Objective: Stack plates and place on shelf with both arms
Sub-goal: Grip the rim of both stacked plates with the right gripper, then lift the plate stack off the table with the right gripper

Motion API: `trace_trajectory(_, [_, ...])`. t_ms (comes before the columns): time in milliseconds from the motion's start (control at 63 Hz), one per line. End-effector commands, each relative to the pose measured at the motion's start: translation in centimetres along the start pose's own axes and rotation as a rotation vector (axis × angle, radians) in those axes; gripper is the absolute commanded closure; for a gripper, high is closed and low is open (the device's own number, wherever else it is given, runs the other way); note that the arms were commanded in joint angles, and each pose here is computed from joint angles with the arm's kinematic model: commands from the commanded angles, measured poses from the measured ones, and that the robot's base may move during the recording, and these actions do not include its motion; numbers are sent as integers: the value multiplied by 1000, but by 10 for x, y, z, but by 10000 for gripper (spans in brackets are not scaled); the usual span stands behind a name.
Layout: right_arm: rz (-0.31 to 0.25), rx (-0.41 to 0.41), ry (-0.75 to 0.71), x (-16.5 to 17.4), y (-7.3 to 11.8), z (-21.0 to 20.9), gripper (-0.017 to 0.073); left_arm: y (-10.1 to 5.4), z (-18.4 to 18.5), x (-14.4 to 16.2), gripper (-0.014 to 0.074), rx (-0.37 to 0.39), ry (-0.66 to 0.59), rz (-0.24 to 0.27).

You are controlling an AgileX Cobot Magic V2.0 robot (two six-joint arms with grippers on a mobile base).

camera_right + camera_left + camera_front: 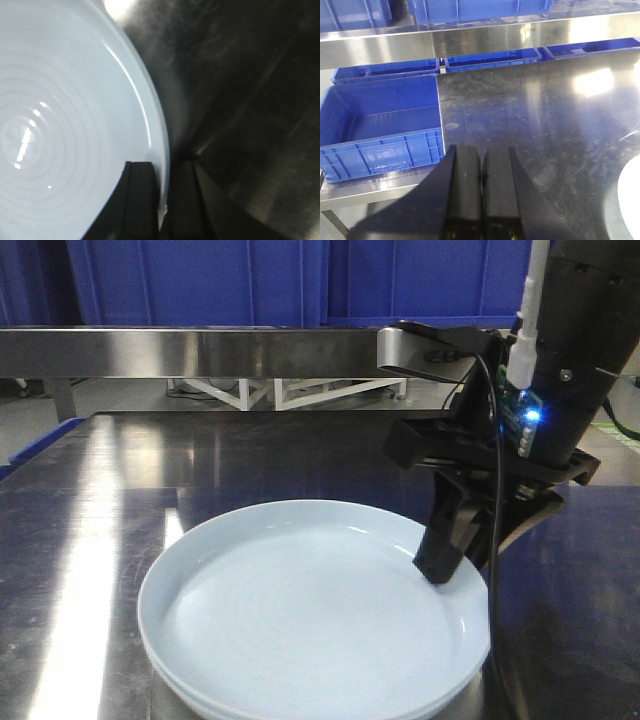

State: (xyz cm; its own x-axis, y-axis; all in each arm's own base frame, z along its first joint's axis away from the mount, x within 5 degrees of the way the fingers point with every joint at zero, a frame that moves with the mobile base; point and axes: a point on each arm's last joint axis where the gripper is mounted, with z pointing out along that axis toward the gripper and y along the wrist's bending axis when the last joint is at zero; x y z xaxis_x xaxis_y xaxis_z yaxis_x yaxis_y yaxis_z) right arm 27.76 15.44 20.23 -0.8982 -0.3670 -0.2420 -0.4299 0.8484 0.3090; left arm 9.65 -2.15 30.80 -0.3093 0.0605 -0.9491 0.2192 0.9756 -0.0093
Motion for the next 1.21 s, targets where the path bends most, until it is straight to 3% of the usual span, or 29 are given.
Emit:
trace_trajectory(0, [-18, -11, -46, -4, 6, -15, 512, 0, -3, -16, 510, 4, -108, -17])
trace_trajectory(254, [-20, -5, -101, -6, 8, -25, 502, 0, -3, -16, 510, 4, -108, -17])
trace_trajectory(619, [-94, 12, -468, 3, 33, -111, 502, 0, -3, -16, 510, 4, -108, -17])
trace_trajectory(904, [-142, 26, -778, 43, 48, -175, 502, 0, -3, -16, 510, 4, -107, -17])
trace_trajectory(1190, [-152, 43, -976, 99, 48, -193, 502, 0, -3, -16, 510, 4, -107, -17])
